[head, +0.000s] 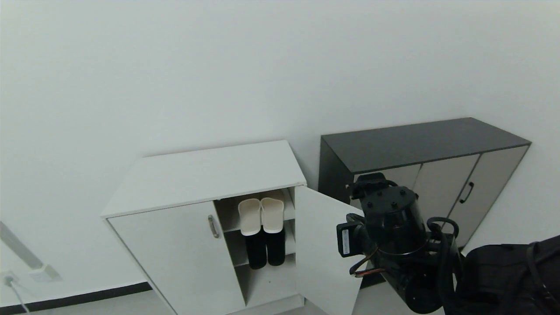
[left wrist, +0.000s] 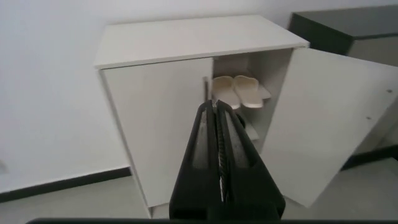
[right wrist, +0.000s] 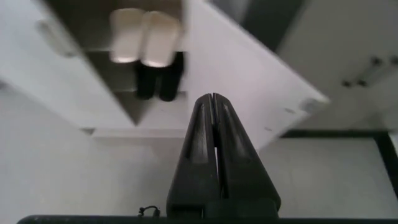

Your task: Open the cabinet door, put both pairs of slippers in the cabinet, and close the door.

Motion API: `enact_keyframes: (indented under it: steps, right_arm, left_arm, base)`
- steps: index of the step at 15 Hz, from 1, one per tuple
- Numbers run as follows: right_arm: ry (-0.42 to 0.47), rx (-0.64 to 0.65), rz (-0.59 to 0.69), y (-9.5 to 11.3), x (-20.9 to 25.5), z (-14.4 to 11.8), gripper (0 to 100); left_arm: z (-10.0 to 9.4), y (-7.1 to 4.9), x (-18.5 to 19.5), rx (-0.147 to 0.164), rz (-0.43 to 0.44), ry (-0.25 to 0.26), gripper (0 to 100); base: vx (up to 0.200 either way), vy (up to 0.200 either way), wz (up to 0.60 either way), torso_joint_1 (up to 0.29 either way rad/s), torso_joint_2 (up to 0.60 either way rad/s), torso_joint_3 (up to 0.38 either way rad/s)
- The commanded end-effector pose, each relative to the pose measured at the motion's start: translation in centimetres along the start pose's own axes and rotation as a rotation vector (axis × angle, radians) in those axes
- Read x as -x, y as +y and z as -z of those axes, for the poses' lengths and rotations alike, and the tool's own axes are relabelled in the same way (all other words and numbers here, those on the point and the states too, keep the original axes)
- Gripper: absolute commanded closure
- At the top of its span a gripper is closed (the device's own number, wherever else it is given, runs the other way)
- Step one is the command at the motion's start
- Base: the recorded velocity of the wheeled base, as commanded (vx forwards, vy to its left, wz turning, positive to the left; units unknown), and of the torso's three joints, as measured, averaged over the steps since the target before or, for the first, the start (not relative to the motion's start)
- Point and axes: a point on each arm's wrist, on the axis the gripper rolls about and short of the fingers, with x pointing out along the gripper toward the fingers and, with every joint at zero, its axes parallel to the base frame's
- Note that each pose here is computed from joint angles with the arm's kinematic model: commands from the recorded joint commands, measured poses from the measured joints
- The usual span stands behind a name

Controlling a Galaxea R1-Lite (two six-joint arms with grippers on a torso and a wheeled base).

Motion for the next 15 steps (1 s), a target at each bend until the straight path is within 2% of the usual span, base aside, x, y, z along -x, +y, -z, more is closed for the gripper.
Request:
enact_keyframes:
  steps: [1, 5, 9, 11, 15]
  right_arm:
    - [-0.004, -0.007, 0.005, 0.0, -0.7, 0.2, 100]
    - [-0.012, -0.007, 0.013, -0.1, -1.3, 0.4, 100]
    - [-0.004, -0.007, 0.047, -0.8, -2.4, 0.6, 100]
    - [-0.027, -0.032, 0.056, -1.7, -3.8, 0.3, 100]
    - [-0.051, -0.082, 0.092, -5.1, -9.2, -1.2, 100]
  left_arm:
    - [0.0, 0.0, 0.0, 0.001, -0.001, 0.001, 100]
    - [0.0, 0.0, 0.0, 0.001, -0.001, 0.001, 100]
    - [0.0, 0.0, 0.0, -0.001, 0.000, 0.001, 100]
    - [0.0, 0.0, 0.0, -0.001, -0.003, 0.001, 100]
    - [0.0, 0.0, 0.0, -0.001, -0.001, 0.001, 100]
  base:
    - [0.000, 0.000, 0.00, 0.000, 0.00, 0.000]
    - [0.000, 0.000, 0.00, 0.000, 0.00, 0.000]
    - [-0.200, 0.000, 0.00, 0.006, 0.01, 0.000]
    - [-0.200, 0.000, 0.00, -0.010, -0.01, 0.007]
    - [0.000, 0.000, 0.00, 0.000, 0.00, 0.000]
